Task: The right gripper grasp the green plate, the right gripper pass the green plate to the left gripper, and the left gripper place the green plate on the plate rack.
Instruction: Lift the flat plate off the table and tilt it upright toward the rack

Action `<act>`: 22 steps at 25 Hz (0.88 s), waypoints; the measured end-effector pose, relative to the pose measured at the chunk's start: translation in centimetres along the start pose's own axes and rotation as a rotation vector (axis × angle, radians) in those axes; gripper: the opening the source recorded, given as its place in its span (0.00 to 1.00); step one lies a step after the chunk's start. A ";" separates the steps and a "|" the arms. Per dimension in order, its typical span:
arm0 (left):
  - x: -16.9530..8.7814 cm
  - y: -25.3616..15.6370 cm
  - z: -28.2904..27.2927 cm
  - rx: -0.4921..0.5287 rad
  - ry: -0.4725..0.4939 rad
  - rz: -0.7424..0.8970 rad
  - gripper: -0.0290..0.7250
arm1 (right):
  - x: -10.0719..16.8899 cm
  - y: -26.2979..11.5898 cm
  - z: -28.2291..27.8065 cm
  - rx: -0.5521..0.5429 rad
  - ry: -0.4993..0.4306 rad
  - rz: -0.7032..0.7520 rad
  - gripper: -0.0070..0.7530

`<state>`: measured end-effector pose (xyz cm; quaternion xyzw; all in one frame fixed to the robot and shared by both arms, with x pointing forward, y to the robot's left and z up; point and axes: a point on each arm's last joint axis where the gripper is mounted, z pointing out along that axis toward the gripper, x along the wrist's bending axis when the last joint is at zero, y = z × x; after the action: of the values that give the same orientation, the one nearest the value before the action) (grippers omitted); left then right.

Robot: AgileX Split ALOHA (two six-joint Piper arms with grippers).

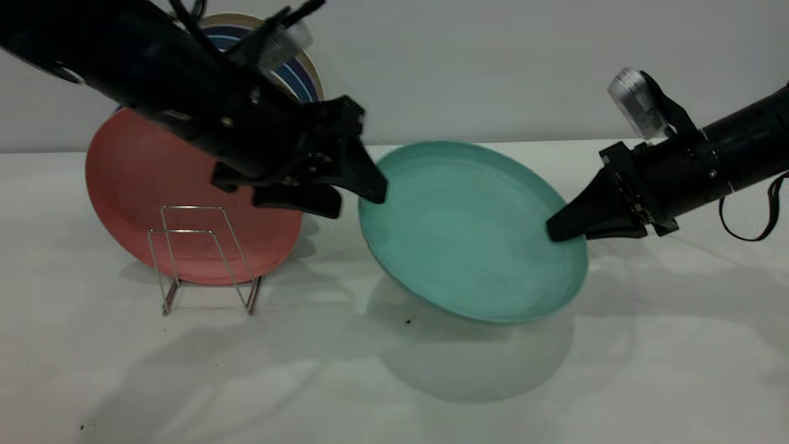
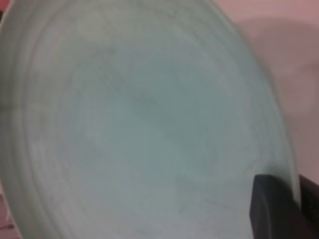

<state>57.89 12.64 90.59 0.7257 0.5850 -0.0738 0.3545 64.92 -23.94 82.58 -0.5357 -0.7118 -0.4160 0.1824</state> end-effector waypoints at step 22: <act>-0.2 0.1 0.9 -0.050 -0.007 0.046 0.16 | 3.5 1.9 -0.8 -0.079 0.091 -0.076 0.50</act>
<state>58.21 11.90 90.10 0.7296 0.5686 -0.0534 0.3762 65.28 -22.29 86.25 -0.4954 -0.7059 -0.4741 0.1773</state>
